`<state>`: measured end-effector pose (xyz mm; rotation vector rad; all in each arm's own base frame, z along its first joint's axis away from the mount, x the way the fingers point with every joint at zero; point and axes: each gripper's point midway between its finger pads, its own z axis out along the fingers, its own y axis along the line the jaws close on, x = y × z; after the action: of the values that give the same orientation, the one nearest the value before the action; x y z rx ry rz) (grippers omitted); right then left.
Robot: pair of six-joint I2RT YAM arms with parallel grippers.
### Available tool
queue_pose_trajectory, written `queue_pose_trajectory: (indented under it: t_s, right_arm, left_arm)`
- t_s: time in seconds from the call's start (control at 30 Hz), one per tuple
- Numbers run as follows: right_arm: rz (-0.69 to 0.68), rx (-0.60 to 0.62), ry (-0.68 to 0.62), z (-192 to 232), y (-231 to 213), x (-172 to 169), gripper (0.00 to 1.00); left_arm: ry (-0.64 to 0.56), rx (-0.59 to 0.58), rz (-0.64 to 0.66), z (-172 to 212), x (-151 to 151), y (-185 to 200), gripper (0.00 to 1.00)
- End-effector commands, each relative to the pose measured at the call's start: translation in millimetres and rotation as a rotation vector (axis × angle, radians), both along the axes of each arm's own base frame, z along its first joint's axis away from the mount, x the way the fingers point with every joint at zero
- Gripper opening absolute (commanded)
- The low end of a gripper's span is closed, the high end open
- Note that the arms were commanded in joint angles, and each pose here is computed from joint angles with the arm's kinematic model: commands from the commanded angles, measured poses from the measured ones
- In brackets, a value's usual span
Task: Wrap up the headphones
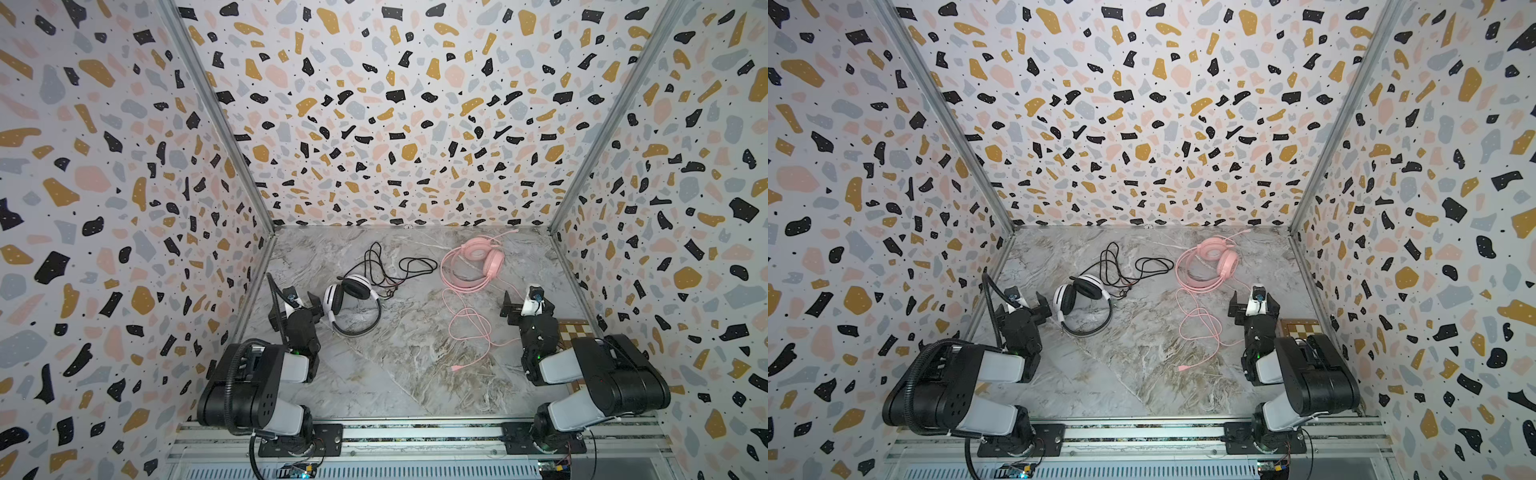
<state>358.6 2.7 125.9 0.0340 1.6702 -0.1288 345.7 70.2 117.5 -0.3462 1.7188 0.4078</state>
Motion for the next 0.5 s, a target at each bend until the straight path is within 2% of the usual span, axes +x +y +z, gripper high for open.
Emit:
queue_pose_trajectory:
  t_s: [0.0,0.47]
  right_arm:
    - [-0.008,-0.004,-0.022,7.3,-0.2,3.3,0.99]
    - [-0.006,-0.006,-0.019,6.8,0.0,3.6,0.99]
  left_arm:
    - [-0.069,-0.006,0.004,17.3,4.1,1.1,1.0]
    - [-0.07,-0.007,0.004,17.6,4.3,0.9,1.0]
